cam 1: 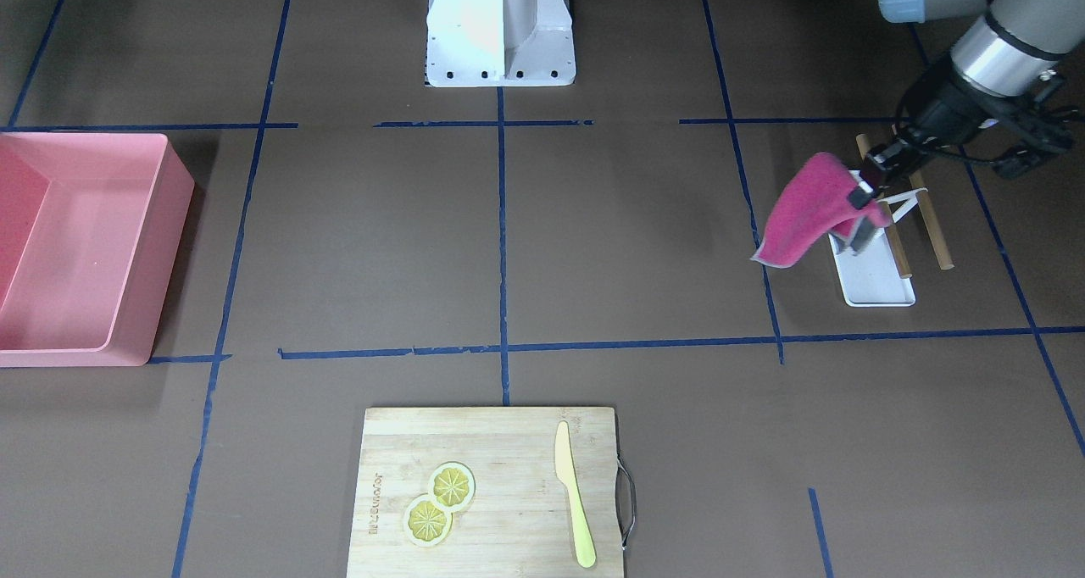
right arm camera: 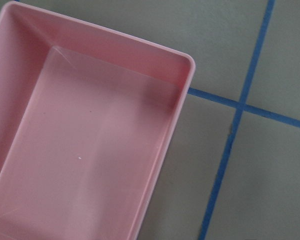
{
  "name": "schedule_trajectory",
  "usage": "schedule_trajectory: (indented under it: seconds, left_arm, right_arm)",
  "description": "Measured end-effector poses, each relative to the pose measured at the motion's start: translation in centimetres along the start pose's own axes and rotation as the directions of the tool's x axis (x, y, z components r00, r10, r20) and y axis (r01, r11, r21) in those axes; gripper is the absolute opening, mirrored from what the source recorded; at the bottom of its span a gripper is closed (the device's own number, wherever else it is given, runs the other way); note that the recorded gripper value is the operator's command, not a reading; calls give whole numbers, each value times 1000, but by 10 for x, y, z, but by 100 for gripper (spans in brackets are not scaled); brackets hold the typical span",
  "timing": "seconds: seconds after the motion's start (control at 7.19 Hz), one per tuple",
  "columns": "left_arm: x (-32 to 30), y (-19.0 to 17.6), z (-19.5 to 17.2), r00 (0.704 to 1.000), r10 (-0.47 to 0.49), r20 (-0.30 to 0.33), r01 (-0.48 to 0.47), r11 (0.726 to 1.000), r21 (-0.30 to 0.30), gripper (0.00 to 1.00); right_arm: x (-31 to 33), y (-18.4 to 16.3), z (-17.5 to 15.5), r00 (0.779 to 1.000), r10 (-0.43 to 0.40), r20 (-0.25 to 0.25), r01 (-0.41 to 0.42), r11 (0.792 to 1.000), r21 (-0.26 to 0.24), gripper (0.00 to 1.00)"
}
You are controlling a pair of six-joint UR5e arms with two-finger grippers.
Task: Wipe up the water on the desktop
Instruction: 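Lift the pink cloth with the left gripper while the right arm approaches, then move the right gripper to the pink cloth and grasp it beside the left gripper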
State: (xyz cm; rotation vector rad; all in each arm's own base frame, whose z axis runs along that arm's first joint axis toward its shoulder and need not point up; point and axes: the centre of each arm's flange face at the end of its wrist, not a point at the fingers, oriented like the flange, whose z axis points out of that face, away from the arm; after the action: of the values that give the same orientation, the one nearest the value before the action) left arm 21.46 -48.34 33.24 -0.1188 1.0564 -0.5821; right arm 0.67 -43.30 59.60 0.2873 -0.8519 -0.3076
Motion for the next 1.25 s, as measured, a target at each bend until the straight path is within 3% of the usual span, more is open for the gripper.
schedule_trajectory:
  seconds: [0.14,0.28,0.56,0.97,1.25]
  left_arm:
    - [39,29,10,992,-126,-26,125,991,-43,6]
    - [75,57,17,969,-243,-43,239,967,-83,7]
    - [134,105,25,895,-441,-74,431,895,-116,7]
    - [209,158,55,775,-626,-87,620,779,-93,7]
    - [240,169,69,711,-698,-84,692,716,-91,8]
  right_arm:
    - [-23,-17,10,993,-119,0,119,992,35,100]
    - [-50,-43,19,973,-231,3,230,971,69,100]
    - [-117,-99,42,918,-394,47,388,916,106,100]
    - [-251,-178,58,796,-595,112,566,797,213,100]
    - [-349,-211,68,722,-686,91,643,713,281,100]
